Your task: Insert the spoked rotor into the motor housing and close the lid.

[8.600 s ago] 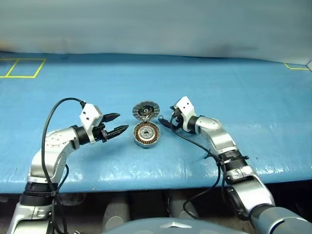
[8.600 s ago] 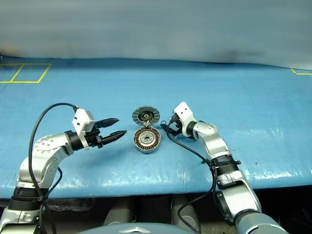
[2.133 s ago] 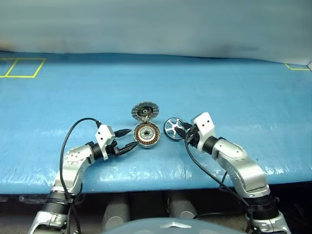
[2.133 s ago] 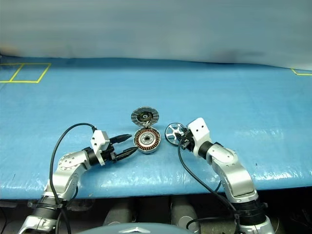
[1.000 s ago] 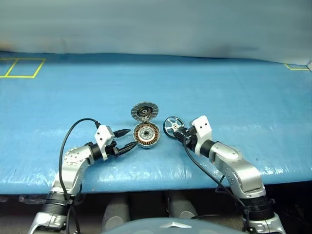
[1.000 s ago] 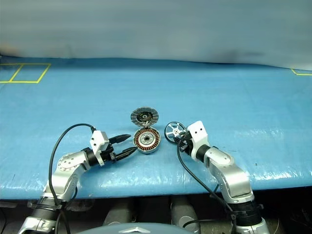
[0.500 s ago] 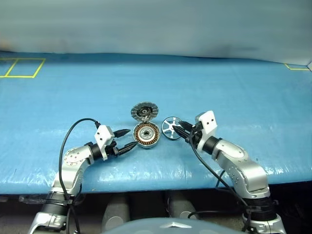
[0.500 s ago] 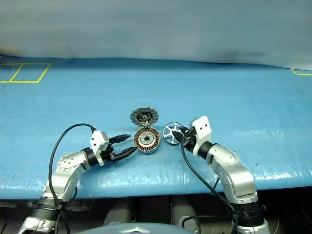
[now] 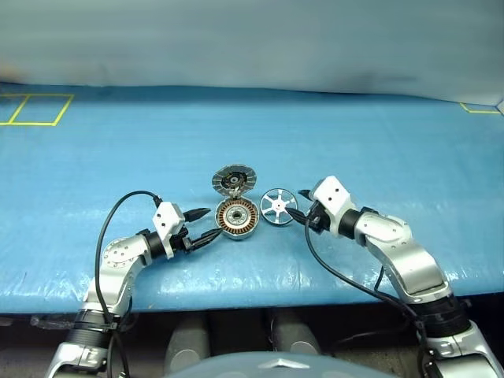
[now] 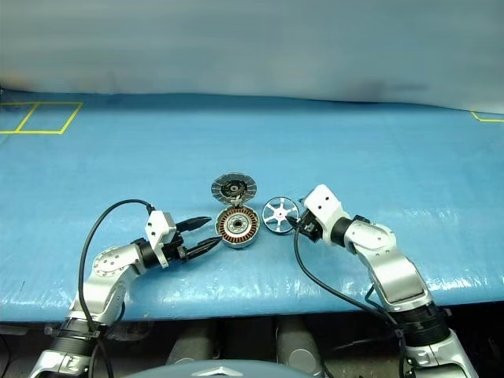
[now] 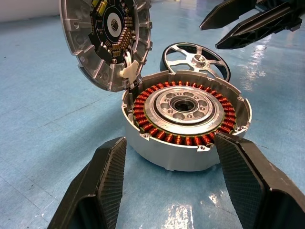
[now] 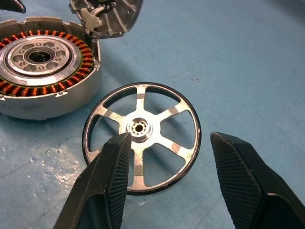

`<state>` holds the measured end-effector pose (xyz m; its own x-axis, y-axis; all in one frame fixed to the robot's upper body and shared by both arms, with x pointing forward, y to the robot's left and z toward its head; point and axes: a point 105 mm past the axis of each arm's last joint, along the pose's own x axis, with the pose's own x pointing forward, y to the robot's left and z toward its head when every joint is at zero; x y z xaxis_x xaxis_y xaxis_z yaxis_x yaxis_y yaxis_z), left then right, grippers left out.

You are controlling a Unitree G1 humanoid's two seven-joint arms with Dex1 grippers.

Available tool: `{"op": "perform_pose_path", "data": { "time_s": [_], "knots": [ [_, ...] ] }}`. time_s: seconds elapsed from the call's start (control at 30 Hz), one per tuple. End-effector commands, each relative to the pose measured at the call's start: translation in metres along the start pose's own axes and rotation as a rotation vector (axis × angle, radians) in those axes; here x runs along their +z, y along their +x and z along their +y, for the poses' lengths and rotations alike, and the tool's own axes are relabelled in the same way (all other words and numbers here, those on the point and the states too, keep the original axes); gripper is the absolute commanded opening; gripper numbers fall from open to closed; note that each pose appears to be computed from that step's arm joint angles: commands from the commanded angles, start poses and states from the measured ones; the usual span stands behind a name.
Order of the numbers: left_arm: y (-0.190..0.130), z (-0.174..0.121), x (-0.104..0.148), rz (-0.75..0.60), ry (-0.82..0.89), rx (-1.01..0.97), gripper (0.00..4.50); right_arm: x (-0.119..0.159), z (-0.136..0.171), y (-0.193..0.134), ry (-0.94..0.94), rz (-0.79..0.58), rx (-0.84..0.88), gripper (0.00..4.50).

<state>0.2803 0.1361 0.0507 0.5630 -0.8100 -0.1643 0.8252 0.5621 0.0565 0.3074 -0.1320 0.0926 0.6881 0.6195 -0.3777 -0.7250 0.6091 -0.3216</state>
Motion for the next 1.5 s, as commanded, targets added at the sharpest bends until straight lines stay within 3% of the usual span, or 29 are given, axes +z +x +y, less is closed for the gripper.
{"op": "perform_pose_path", "data": {
  "time_s": [0.03, 0.37, 0.83, 1.07, 1.37, 1.5],
  "knots": [
    [-0.001, 0.0, -0.001, 0.014, 0.02, 0.011, 3.17, 0.015, -0.002, -0.001, -0.101, -0.024, 0.035, 2.81],
    [-0.002, 0.0, -0.003, 0.013, 0.015, 0.02, 3.17, 0.012, -0.002, 0.005, -0.307, 0.073, 0.153, 2.81],
    [-0.003, 0.001, -0.003, 0.015, 0.021, 0.032, 3.17, -0.008, 0.002, 0.024, -0.329, 0.143, 0.228, 2.81],
    [-0.004, 0.003, -0.002, 0.015, 0.029, 0.041, 3.17, -0.011, 0.011, 0.025, -0.262, 0.12, 0.224, 1.1],
    [-0.004, 0.001, -0.004, 0.022, 0.027, 0.032, 3.17, -0.003, -0.009, 0.006, -0.121, 0.047, -0.009, 1.1],
    [-0.003, 0.002, -0.004, 0.021, 0.028, 0.033, 3.17, -0.011, -0.03, -0.015, -0.276, 0.148, -0.163, 1.1]
  ]
}}
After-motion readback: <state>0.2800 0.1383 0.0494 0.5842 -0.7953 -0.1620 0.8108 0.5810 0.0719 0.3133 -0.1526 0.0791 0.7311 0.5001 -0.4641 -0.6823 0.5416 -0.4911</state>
